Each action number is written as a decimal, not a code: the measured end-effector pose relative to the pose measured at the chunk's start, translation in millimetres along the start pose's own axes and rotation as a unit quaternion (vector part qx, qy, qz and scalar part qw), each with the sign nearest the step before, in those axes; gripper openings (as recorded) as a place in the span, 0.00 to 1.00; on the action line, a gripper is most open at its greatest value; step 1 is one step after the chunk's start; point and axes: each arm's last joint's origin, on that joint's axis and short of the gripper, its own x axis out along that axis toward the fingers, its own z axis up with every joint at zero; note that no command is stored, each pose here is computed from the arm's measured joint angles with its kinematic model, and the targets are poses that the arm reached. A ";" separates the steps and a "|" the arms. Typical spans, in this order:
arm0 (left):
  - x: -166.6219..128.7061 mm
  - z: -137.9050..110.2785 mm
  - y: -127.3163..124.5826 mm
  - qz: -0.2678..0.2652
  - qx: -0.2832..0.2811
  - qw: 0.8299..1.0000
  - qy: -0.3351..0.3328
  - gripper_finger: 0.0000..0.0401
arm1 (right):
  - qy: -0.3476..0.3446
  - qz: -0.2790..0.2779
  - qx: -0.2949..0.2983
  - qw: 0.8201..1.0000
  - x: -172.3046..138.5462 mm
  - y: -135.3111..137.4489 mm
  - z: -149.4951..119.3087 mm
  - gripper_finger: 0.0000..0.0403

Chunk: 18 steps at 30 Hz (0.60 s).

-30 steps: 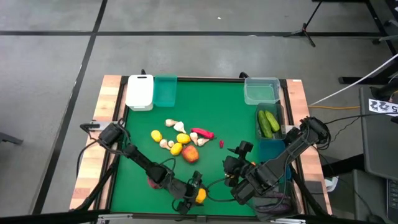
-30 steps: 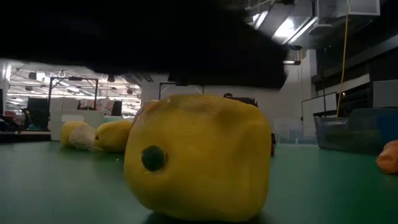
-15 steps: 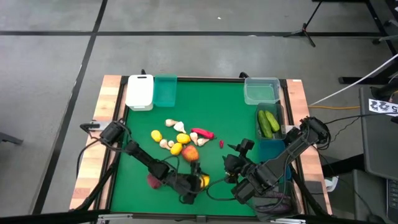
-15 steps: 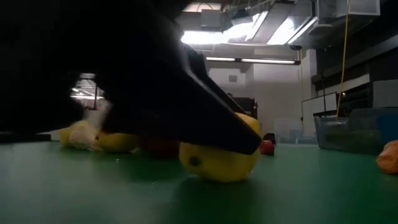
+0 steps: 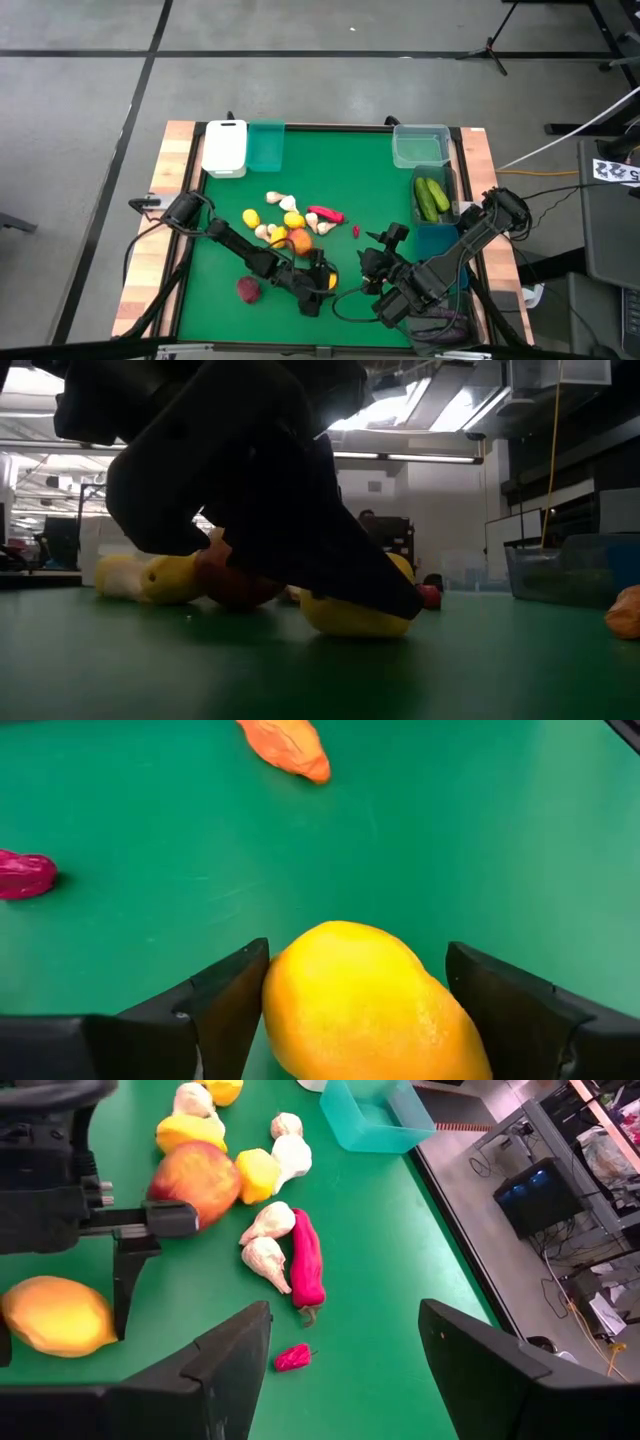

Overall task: Sort produce into baskets
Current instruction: Put the yellow lemon into the white bin

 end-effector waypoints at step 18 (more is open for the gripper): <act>-3.9 24.4 6.3 0.006 0.016 0.999 -0.027 0.61 | 0.001 0.017 0.016 1.000 -6.3 -4.0 6.0 0.64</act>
